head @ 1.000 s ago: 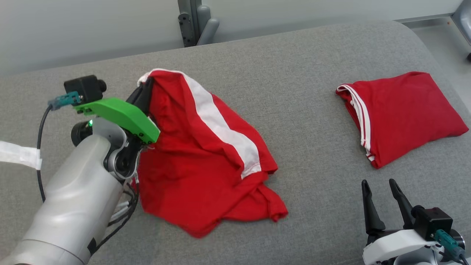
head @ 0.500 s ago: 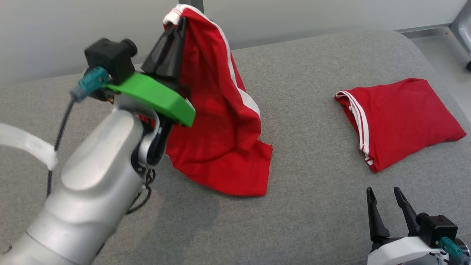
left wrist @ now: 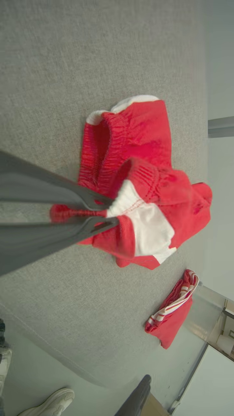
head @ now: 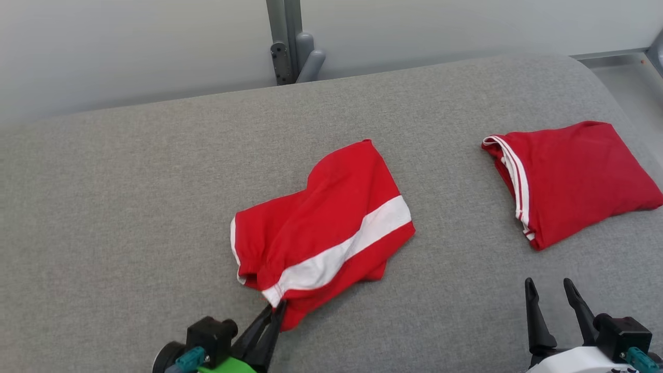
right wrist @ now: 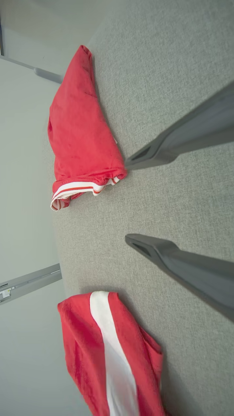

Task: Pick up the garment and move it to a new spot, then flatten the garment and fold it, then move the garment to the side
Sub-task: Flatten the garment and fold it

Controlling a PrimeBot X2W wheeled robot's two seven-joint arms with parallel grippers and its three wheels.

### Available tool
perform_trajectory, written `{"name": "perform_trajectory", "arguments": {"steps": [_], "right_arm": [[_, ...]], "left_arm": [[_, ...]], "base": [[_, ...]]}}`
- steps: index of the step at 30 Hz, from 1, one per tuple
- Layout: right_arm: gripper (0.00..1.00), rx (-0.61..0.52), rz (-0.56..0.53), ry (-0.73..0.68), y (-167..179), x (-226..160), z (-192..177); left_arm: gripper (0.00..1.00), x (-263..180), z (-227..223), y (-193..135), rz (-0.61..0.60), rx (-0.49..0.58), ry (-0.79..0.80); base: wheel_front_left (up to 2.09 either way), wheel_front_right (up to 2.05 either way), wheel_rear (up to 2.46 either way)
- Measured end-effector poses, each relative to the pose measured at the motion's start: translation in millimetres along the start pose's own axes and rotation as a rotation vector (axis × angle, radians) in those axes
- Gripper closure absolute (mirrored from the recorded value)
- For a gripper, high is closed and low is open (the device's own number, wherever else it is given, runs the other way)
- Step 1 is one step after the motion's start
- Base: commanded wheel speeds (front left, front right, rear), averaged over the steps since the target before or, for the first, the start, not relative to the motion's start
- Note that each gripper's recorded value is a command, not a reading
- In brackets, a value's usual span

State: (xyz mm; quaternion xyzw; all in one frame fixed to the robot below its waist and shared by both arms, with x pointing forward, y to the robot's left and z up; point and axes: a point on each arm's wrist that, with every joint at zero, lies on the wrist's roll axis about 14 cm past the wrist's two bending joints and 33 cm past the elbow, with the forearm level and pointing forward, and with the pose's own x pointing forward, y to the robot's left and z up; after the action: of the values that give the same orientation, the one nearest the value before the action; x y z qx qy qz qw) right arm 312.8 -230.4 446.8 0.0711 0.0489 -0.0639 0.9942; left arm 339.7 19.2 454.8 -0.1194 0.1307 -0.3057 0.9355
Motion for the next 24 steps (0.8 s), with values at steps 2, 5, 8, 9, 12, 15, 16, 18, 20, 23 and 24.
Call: {"name": "perform_trajectory", "arguments": {"steps": [2,5,8,9,12,15,16,18,20,23,24], "right_arm": [[0.00,0.000,0.009,0.003,2.9,1.7,-1.0],[0.00,-0.001,0.029,0.008,8.7,4.3,-2.4],[0.00,-0.002,0.045,0.011,13.9,6.3,-3.4],[0.00,-0.002,0.048,0.012,14.8,6.8,-3.5],[0.00,-0.006,0.055,0.011,16.9,7.8,-3.1],[0.00,-0.007,0.058,0.011,17.6,7.6,-3.1],[0.00,-0.008,0.059,0.012,17.8,7.6,-3.5],[0.00,-0.008,0.060,0.014,18.2,7.5,-4.1],[0.00,-0.008,0.060,0.016,18.4,7.3,-4.8],[0.00,-0.007,0.057,0.020,17.7,7.1,-6.0],[0.00,-0.006,0.056,0.021,17.3,7.0,-6.3]], "left_arm": [[1.00,-11.2,-18.7,7.2,0.038,-0.006,0.043],[1.00,-21.0,-32.0,23.3,0.108,0.011,0.063],[1.00,-26.5,-32.4,40.9,0.189,0.011,0.044],[1.00,-28.4,-31.9,47.0,0.217,0.010,0.036],[1.00,-37.8,-33.1,67.1,0.287,0.027,0.031],[1.00,-47.8,-47.3,73.8,0.303,0.023,0.068],[1.00,-50.2,-51.3,75.5,0.304,0.025,0.080],[1.00,-52.2,-56.1,77.3,0.294,0.024,0.095],[1.00,-55.1,-59.2,84.1,0.308,0.036,0.108],[1.00,-59.4,-57.1,100.5,0.350,0.055,0.108],[1.00,-60.3,-55.7,104.8,0.361,0.061,0.106]], "base": [[0.00,0.00,0.00],[0.00,0.00,0.00],[0.00,0.00,0.00],[0.00,0.00,0.00],[0.00,0.00,0.00],[0.00,0.00,0.00],[0.00,0.00,0.00],[0.00,0.00,0.00],[0.00,0.00,0.00],[0.00,0.00,0.00],[0.00,0.00,0.00]]}}
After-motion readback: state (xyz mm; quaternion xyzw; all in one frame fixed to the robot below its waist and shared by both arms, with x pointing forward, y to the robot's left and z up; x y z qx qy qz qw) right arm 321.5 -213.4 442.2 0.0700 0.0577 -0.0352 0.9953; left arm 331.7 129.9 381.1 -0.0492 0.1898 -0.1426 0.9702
